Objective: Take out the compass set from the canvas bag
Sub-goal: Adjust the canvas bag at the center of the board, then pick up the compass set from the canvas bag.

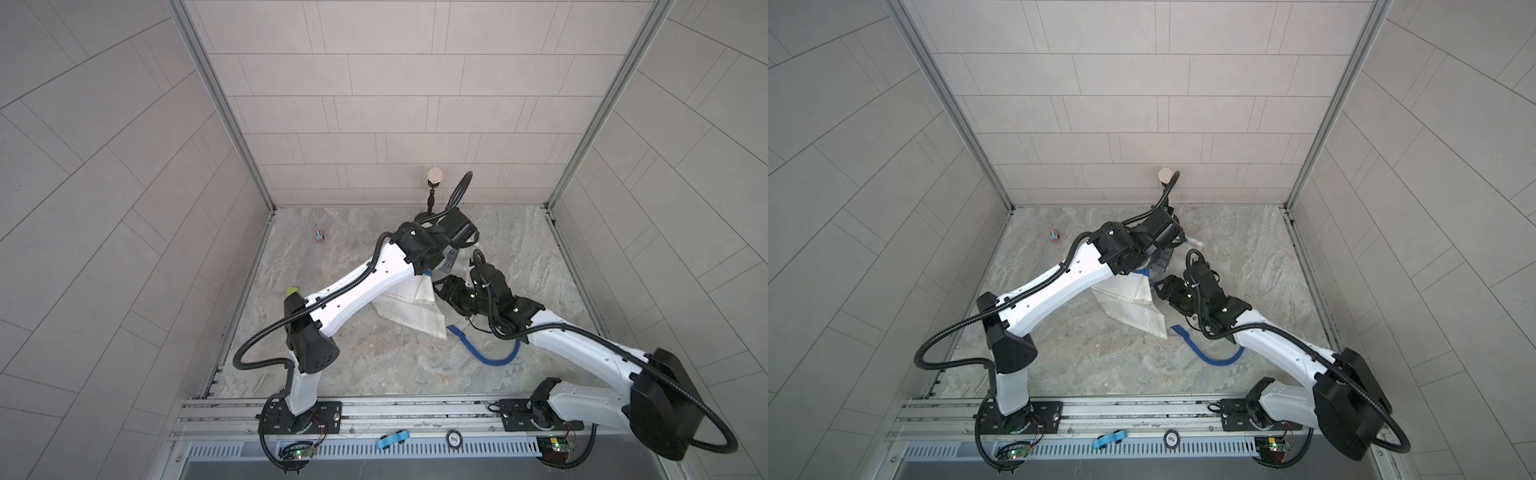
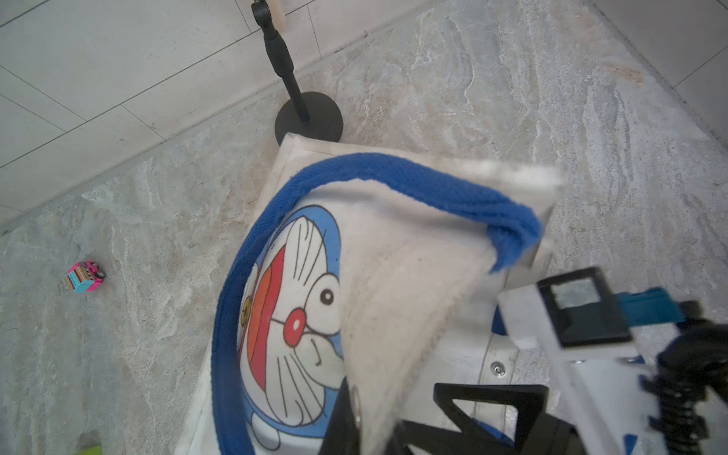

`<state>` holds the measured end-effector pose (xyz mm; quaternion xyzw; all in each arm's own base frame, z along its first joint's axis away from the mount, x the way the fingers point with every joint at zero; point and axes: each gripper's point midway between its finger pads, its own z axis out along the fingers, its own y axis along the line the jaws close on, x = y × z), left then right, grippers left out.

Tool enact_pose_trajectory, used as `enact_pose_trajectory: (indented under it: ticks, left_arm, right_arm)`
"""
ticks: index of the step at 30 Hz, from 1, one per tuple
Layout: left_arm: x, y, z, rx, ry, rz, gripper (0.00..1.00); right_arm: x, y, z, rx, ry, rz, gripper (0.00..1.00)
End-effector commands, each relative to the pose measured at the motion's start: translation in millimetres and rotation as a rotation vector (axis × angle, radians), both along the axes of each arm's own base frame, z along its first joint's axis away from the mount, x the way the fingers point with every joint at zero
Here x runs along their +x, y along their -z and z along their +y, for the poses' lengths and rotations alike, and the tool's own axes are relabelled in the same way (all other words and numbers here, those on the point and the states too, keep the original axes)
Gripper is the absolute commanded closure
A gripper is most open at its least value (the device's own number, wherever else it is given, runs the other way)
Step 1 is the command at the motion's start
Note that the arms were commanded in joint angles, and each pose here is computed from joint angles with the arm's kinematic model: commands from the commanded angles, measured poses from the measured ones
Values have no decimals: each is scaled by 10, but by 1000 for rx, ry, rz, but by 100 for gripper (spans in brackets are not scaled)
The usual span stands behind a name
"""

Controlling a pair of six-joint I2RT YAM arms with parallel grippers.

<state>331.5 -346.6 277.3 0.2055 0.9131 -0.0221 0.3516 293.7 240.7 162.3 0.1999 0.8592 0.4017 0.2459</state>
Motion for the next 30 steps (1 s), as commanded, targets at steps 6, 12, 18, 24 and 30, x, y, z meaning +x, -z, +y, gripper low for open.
enact_pose_trajectory:
  ticks: [6, 12, 18, 24, 30]
  left_arm:
    - [27, -109, 150, -38, -73, -18, 100]
    - [-15, -58, 368, -60, -94, -16, 100]
    - [-15, -20, 429, -85, -90, 5, 100]
    - [-29, -44, 365, -111, -65, 12, 100]
    - [-19, -162, 323, -147, -52, -4, 100]
  right_arm:
    - [-139, 477, -275, -99, 144, 209, 39]
    - [-154, 544, -481, -105, 211, 184, 43]
    - [-33, 592, -455, -75, 229, 155, 47]
    - [193, 528, -289, -53, 223, 142, 50]
    - [264, 810, -187, -25, 246, 221, 50]
